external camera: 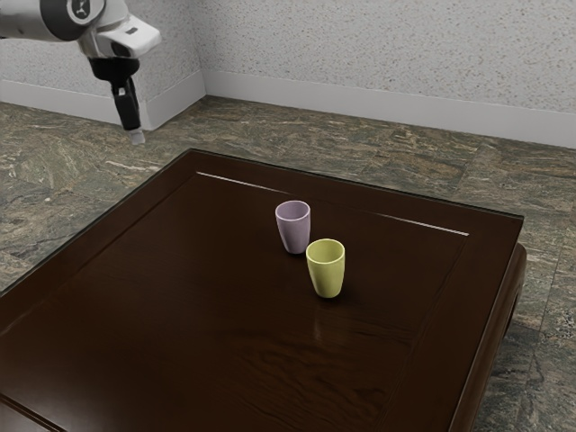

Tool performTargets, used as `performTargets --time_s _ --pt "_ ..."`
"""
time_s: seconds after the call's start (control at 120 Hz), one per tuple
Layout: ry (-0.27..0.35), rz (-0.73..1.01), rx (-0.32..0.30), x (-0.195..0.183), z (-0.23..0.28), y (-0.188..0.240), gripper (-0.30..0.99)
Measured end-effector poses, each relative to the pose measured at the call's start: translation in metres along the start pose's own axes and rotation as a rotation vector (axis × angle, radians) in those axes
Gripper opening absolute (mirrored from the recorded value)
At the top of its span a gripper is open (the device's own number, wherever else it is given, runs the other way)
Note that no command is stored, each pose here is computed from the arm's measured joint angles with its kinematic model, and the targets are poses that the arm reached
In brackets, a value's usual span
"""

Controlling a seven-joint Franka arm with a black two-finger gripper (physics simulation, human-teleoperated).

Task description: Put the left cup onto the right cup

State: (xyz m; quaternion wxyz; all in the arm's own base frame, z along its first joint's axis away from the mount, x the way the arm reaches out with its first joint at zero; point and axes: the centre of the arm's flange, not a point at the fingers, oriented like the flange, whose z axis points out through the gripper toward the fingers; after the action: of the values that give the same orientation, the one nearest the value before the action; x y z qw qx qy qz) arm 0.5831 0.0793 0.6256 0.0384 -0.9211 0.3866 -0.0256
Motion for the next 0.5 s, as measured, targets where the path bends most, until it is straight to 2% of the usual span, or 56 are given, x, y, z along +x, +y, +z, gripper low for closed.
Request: performTargets --time_s 0.15,0.5 --pt "-0.004 0.059 -0.019 0.016 0.013 0.005 0.69" --pt "-0.040 0.167 -0.046 0.066 0.109 -0.011 0.69"
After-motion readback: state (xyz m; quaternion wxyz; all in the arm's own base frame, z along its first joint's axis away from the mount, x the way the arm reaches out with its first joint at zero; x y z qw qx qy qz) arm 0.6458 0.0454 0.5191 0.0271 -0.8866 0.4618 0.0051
